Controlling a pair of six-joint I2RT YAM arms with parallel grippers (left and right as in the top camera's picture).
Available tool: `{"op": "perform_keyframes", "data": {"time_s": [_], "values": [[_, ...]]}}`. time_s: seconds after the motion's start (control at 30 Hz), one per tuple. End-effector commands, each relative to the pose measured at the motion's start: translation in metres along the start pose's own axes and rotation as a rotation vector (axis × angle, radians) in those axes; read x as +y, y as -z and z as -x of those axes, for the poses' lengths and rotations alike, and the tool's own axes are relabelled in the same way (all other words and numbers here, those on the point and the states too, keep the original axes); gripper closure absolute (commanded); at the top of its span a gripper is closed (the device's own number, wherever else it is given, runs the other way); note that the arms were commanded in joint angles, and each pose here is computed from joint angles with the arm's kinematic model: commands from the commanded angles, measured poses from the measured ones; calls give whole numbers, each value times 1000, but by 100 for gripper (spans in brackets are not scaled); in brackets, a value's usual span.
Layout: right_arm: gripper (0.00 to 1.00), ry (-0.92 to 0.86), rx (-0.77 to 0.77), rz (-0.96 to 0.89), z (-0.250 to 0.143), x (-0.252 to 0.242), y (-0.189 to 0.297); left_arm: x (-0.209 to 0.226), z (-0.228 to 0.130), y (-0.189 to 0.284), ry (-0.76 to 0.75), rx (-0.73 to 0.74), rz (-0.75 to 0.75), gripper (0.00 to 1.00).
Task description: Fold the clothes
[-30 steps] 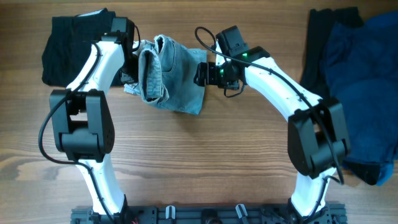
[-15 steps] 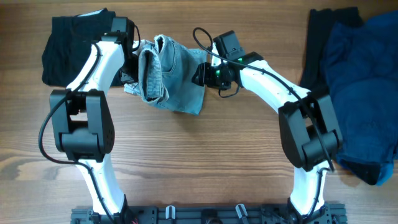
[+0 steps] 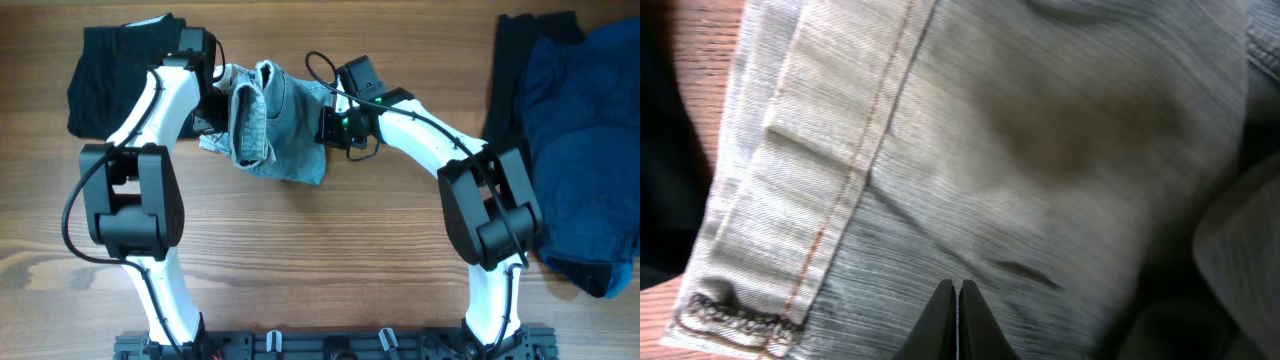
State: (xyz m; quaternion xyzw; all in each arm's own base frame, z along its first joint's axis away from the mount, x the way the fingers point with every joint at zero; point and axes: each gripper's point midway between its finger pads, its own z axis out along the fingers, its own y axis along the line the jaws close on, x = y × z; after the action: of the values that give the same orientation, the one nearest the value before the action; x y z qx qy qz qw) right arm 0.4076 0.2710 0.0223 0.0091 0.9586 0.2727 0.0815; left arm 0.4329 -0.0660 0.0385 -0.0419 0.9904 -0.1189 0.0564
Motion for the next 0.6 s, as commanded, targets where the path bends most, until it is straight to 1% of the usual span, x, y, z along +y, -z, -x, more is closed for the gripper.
{"op": "perform_keyframes", "data": {"time_s": [0.0,0.1,0.13,0.27,0.37,0.43,0.47,0.5,0.53,0.57], "values": [[95,-27,28,-34,3,-38,2,24,9,18,62,-48,33,92],[96,-43,36,-27,10,-61,14,45,13,22,109,-59,43,73],[96,-48,37,-22,13,-68,19,54,14,24,127,-64,45,71],[96,-50,48,-17,18,-98,36,81,16,31,190,-78,52,73],[95,-13,68,-32,14,-113,43,86,15,32,203,-75,53,79],[94,13,79,-37,13,-121,47,84,13,31,201,-67,49,86],[84,33,85,-39,13,-124,51,80,12,31,196,-62,39,89],[67,51,91,-40,14,-125,56,71,12,30,185,-57,16,91],[57,70,92,-42,16,-124,62,67,12,29,178,-54,5,92],[50,83,88,-56,18,-124,68,60,11,27,164,-50,1,93]]}}
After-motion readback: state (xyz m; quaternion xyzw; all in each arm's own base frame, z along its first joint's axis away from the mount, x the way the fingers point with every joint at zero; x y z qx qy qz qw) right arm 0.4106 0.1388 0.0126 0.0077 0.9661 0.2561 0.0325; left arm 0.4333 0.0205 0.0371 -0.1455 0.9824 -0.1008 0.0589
